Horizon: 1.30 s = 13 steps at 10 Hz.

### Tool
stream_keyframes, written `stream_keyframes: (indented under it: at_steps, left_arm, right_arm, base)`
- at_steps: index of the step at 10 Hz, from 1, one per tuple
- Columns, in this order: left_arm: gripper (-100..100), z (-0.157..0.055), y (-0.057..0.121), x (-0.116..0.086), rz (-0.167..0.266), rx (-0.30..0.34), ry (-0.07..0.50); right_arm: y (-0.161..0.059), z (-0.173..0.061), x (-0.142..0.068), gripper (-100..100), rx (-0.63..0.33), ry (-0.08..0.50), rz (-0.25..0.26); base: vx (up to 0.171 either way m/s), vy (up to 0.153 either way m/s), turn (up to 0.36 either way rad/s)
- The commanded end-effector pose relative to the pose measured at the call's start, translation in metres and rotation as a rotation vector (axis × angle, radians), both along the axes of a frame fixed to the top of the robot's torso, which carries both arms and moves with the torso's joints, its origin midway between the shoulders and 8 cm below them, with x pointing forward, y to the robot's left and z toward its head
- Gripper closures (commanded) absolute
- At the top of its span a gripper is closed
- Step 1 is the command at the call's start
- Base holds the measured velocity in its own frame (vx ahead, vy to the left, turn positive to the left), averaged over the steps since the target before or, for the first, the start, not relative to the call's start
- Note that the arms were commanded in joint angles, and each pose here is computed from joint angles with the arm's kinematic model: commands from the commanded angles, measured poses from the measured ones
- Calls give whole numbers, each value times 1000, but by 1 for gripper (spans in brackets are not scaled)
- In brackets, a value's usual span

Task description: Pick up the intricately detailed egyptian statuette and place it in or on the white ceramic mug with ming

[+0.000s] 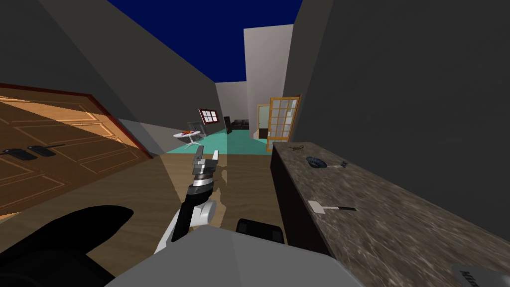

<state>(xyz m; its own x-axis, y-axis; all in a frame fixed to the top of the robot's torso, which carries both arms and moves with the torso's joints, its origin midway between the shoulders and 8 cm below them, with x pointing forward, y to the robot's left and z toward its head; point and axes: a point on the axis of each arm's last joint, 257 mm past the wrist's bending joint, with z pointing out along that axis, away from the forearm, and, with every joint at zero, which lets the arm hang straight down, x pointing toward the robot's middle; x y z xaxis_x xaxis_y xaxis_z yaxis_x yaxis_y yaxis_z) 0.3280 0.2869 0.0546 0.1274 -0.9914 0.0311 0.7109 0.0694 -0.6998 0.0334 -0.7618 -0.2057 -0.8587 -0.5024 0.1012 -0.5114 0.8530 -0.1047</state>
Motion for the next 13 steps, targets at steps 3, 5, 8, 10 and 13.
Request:
stream_keyframes:
  at_steps: [3, 5, 8, 10, 13]
  left_arm:
    - [0, 0, 0, 0, 0, 0, 0]
    - [0, 0, 0, 0, 0, 0, 0]
    - [0, 0, 0, 0, 0, 0, 0]
    - [0, 0, 0, 0, 0, 0, 0]
    - [0, 0, 0, 0, 0, 0, 0]
  right_arm:
    - [-2, 9, 16, 100, -3, -27, 12]
    - [-2, 9, 16, 100, -3, -26, 12]
    - [-3, 12, 23, 100, -4, -37, 18]
    - [-4, 18, 29, 100, -6, -45, 25]
    - [-4, 21, 39, 100, -7, -63, 34]
  base:
    - [-27, -6, 37]
    - [-65, -48, 74]
    - [-1, -3, 22]
    - [-99, -76, 180]
    - [-34, -32, 11]
